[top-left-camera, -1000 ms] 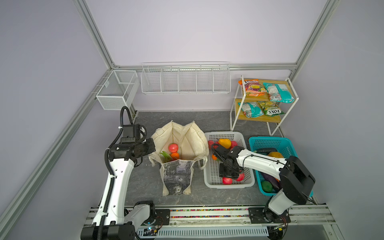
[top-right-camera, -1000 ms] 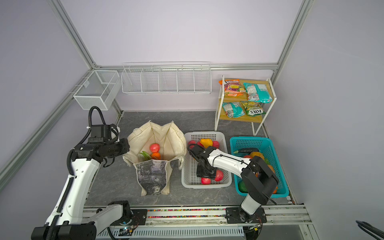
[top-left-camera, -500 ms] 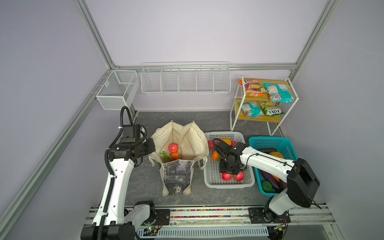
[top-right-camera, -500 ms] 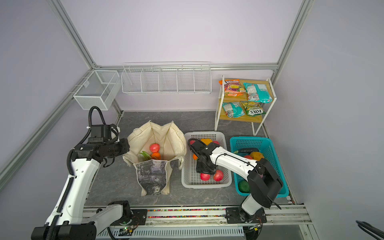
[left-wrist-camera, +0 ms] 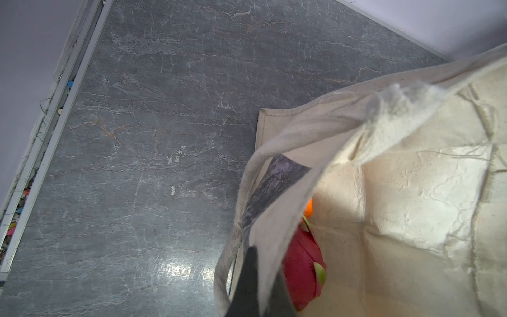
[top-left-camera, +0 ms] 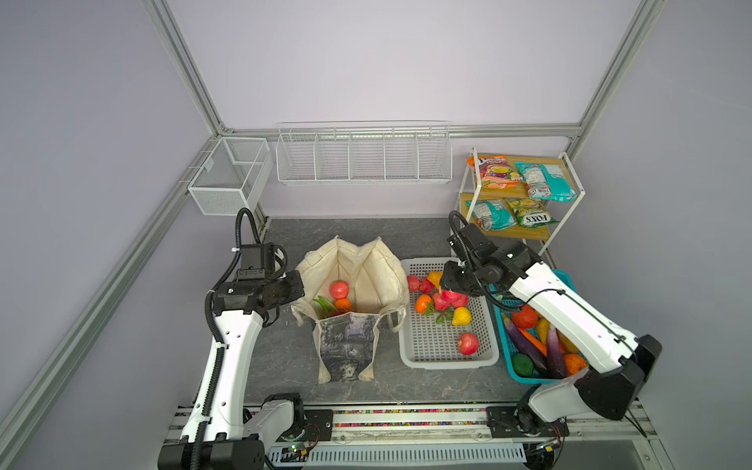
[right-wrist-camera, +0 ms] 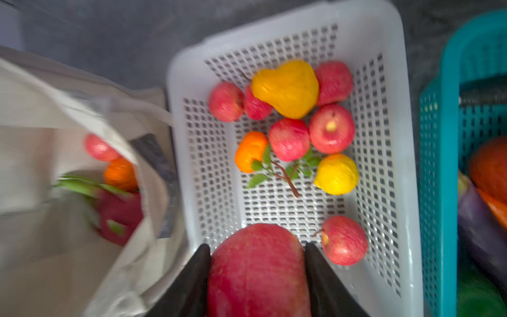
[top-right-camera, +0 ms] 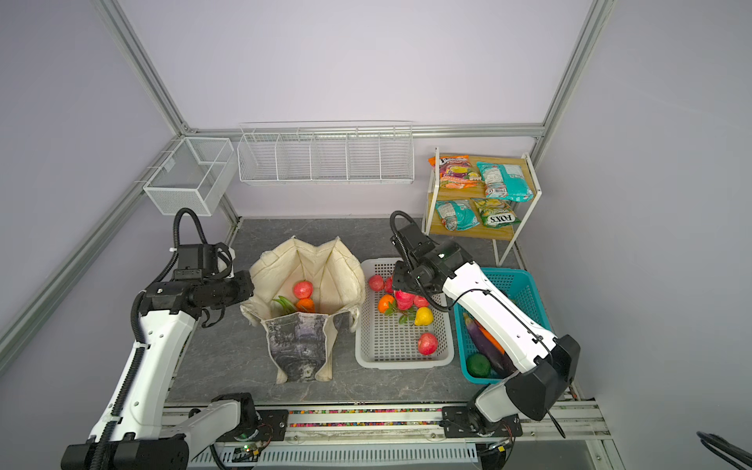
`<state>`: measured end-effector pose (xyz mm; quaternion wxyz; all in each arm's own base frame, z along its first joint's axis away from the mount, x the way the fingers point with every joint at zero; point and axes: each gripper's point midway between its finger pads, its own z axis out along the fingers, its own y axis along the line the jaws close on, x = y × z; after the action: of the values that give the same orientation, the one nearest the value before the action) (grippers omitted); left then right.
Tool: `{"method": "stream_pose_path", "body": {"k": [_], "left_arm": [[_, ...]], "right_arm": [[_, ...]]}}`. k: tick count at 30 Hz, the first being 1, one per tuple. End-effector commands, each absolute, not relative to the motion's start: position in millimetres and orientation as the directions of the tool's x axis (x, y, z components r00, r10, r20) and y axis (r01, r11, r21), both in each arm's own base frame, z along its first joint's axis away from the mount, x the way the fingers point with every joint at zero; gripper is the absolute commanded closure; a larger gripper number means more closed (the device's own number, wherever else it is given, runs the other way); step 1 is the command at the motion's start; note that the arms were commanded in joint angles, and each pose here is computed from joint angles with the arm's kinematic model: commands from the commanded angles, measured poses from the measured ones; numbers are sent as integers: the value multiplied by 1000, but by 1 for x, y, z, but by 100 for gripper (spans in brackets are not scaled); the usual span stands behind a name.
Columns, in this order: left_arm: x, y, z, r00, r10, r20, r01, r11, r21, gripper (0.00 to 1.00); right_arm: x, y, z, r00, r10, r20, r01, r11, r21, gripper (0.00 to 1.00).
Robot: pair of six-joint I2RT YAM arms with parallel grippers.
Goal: Place the food into the grocery bag and tie it
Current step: 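Lift the red apple with the right gripper and carry it over the tote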
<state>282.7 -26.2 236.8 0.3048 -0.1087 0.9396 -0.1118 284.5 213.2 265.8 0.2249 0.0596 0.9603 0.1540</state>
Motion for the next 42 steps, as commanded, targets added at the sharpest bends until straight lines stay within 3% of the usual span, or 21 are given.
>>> {"method": "stream_pose_path", "body": {"k": [1,5,8,18,33,42], "left_arm": [[283,-28,244,-785,-270,-557,-121,949,-290,100],[283,-29,246,-784,-271,-558,-120,949,-293,100],[282,-29,248,-783,-272,-559,-118,948,-296,100],[280,-30,252,-779,-273,-565,-113,947,-302,100],[282,-32,261,-772,-273,-574,-102,944,-313,100],[282,-32,260,-772,-273,-574,-103,945,-312,100]], "right_arm": [[294,244,311,-867,156,-473,-87,888,452,57],[303,311,356,-845,152,-512,-242,746,621,58],[300,353,363,-844,89,-529,-322,704,633,57],[274,466,301,-882,-116,-456,-409,667,622,56],[286,477,209,-901,-203,-383,-383,787,484,53],[295,474,185,-899,-204,-388,-371,825,426,49]]}}
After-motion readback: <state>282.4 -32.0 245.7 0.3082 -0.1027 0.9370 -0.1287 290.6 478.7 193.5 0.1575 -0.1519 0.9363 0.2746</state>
